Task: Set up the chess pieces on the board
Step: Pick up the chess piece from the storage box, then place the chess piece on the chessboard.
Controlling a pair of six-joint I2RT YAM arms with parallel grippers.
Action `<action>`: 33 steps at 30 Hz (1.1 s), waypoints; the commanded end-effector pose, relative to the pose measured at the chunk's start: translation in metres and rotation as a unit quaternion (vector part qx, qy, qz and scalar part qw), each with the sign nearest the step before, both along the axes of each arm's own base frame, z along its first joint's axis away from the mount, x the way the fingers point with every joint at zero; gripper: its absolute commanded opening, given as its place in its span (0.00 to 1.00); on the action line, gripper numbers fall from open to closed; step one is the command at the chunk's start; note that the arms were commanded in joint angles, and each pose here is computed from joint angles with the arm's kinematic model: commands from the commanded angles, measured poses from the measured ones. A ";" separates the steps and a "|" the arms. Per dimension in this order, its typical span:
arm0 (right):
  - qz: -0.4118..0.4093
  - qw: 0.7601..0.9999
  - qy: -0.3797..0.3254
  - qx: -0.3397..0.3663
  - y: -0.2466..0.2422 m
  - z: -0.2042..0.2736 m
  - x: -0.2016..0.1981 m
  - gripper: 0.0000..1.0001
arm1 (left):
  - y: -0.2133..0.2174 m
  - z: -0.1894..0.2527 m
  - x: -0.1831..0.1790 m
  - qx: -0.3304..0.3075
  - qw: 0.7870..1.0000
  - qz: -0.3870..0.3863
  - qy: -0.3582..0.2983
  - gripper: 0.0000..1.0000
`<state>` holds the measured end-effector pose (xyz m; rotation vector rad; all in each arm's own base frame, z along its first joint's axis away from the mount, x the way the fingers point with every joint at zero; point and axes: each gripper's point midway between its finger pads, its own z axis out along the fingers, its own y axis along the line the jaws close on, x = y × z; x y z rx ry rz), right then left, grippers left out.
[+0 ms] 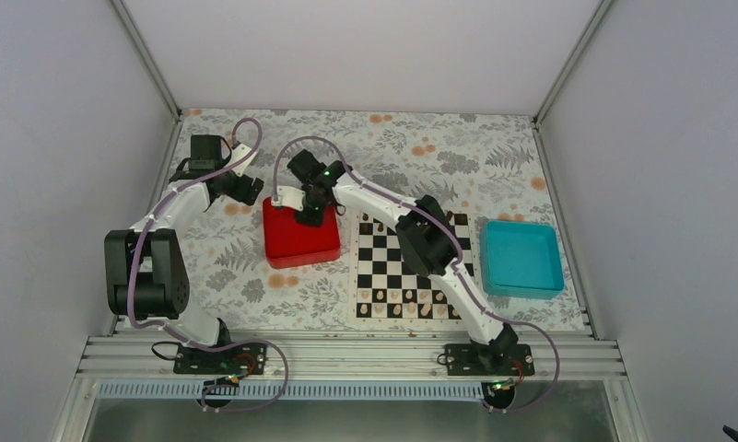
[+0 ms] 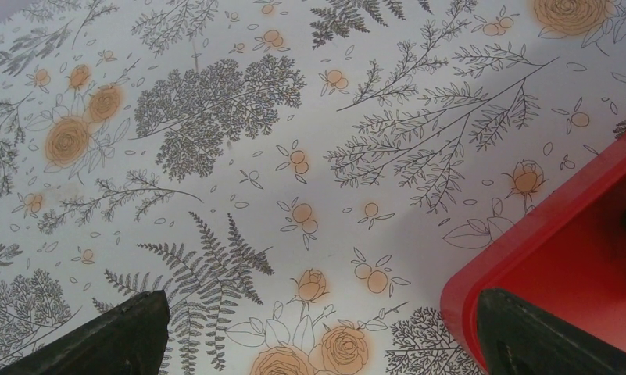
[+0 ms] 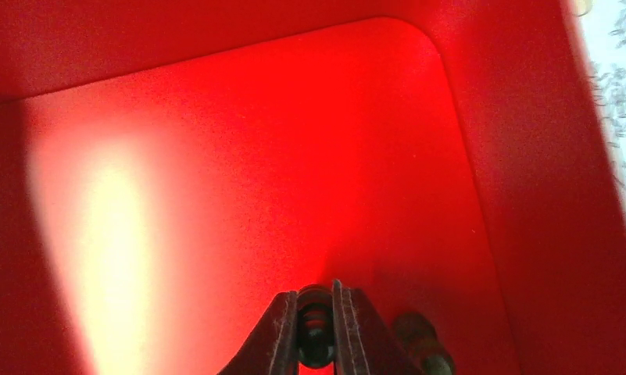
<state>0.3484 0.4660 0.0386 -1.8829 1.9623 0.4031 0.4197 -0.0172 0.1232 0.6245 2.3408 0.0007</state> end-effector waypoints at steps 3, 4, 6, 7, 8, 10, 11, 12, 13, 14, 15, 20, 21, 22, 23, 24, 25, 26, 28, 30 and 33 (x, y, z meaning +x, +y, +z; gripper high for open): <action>-0.010 0.998 -0.044 0.054 -0.016 0.098 0.000 0.07 | 0.001 0.010 -0.001 -0.003 1.000 -0.004 -0.014 0.97; -0.016 0.997 -0.046 0.054 -0.025 0.105 0.002 0.07 | 0.002 0.010 -0.001 -0.003 1.000 -0.004 -0.014 0.97; -0.036 0.997 -0.043 0.048 -0.048 0.115 0.010 0.06 | 0.001 0.010 -0.001 -0.003 1.000 -0.004 -0.014 0.97; -0.047 0.997 -0.038 0.044 -0.061 0.119 0.013 0.07 | 0.002 0.010 0.000 -0.002 1.000 -0.003 -0.014 0.97; -0.061 0.997 -0.034 0.039 -0.077 0.123 0.017 0.06 | 0.002 0.011 0.000 -0.003 1.000 -0.003 -0.015 0.97; -0.090 0.995 -0.026 0.038 -0.110 0.130 0.022 0.06 | 0.002 0.011 -0.001 -0.003 1.000 -0.003 -0.015 0.97; -0.105 0.993 -0.023 0.040 -0.129 0.133 0.024 0.06 | 0.001 0.012 -0.001 -0.004 1.000 -0.003 -0.016 0.97; -0.121 0.991 -0.024 0.046 -0.146 0.138 0.025 0.06 | 0.002 0.012 -0.001 -0.003 1.000 -0.003 -0.017 0.97; -0.139 0.988 -0.032 0.056 -0.168 0.149 0.025 0.06 | 0.002 0.012 -0.001 -0.003 1.000 -0.002 -0.018 0.97; -0.155 0.985 -0.035 0.061 -0.186 0.153 0.024 0.06 | 0.002 0.013 -0.001 -0.004 1.000 -0.002 -0.018 0.97; -0.173 0.982 -0.036 0.063 -0.207 0.152 0.023 0.06 | 0.002 0.013 -0.001 -0.004 1.000 -0.002 -0.018 0.97; -0.250 0.966 -0.027 0.053 -0.298 0.131 0.003 0.06 | 0.001 0.013 0.000 -0.008 1.000 -0.003 -0.017 0.97; -0.263 0.963 -0.025 0.047 -0.312 0.123 -0.002 0.06 | 0.001 0.012 -0.001 -0.008 1.000 -0.003 -0.016 0.97; -0.273 0.961 -0.024 0.043 -0.323 0.117 -0.006 0.06 | 0.001 0.013 0.000 -0.008 1.000 -0.004 -0.016 0.97; -0.282 0.958 -0.021 0.039 -0.334 0.109 -0.010 0.06 | 0.001 0.013 0.000 -0.008 1.000 -0.003 -0.017 0.97; -0.290 0.956 -0.017 0.035 -0.342 0.101 -0.013 0.06 | 0.001 0.012 0.000 -0.008 1.000 -0.004 -0.016 0.97; -0.301 0.953 -0.015 0.031 -0.352 0.095 -0.015 0.06 | 0.001 0.013 0.000 -0.008 1.000 -0.003 -0.016 0.97; -0.309 0.951 -0.011 0.027 -0.360 0.088 -0.017 0.06 | 0.000 0.012 0.000 -0.009 1.000 -0.004 -0.015 0.97; -0.323 0.946 -0.004 0.023 -0.372 0.076 -0.019 0.06 | 0.000 0.014 -0.001 -0.010 1.000 -0.003 -0.016 0.97; -0.330 0.944 0.005 0.021 -0.380 0.066 -0.021 0.06 | 0.000 0.015 -0.001 -0.010 1.000 -0.003 -0.017 0.97; -0.337 0.941 0.018 0.018 -0.387 0.051 -0.022 0.06 | 0.000 0.016 0.000 -0.010 1.000 -0.003 -0.018 0.97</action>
